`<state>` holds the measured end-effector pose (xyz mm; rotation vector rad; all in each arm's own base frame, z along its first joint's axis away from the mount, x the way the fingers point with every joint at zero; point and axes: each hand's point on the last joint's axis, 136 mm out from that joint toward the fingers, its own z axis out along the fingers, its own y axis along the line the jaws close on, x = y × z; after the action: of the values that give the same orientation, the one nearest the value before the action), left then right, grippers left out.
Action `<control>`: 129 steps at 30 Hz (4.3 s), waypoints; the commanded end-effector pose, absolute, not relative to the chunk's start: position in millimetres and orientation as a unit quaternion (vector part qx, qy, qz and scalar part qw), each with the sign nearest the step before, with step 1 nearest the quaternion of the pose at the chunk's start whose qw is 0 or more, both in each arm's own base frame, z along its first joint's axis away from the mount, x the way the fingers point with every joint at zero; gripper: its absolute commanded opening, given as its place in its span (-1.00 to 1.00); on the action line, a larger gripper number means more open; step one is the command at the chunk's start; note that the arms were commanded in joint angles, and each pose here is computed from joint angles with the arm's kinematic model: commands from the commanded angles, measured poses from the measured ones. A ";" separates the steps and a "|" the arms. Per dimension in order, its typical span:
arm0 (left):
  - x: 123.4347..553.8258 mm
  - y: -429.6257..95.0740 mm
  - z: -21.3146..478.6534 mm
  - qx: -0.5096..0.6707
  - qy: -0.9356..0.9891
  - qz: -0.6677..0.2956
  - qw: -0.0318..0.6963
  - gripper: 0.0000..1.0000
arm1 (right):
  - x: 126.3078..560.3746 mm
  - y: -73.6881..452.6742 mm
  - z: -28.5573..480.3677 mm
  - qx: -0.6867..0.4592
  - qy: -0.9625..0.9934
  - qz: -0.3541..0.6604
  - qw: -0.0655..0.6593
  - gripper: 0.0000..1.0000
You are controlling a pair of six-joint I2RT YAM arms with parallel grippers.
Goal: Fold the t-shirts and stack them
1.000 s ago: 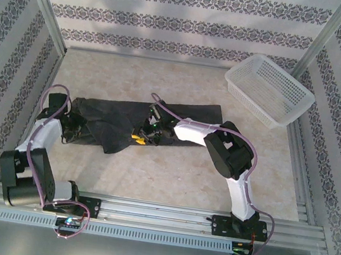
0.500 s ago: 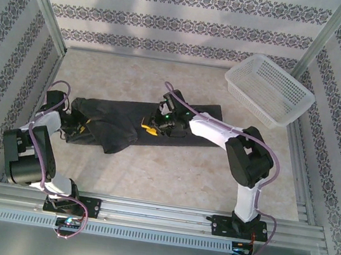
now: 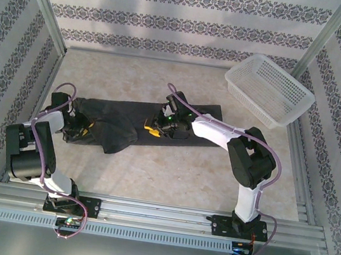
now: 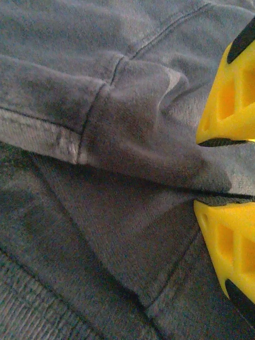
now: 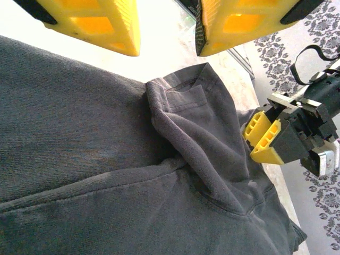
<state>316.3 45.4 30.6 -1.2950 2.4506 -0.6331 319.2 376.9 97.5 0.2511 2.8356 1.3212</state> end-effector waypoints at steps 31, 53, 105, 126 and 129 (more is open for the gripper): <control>325.3 51.5 85.4 -0.480 0.834 -0.178 0.203 -1.00 | 331.7 320.5 110.3 0.100 0.904 0.414 0.035 -0.33; 372.7 99.3 46.1 -0.405 0.900 -0.067 0.144 -0.78 | 340.7 252.8 102.1 0.140 0.908 0.390 0.062 -0.36; 558.9 -105.8 -13.6 -0.427 0.868 -0.238 0.087 -0.35 | 186.0 190.1 -10.7 0.141 0.982 0.061 -0.110 -0.53; 532.7 -142.0 112.7 -0.327 0.892 -0.251 0.184 0.02 | 209.8 227.4 79.1 0.150 0.967 0.206 -0.022 -0.21; 466.6 -151.9 102.4 -0.316 0.901 -0.267 0.129 0.01 | 200.1 198.8 74.7 0.147 0.971 0.189 -0.023 -0.12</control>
<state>509.1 -144.8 96.9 -0.9789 2.5844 -0.7265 218.8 234.6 90.0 0.4909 3.0312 0.7606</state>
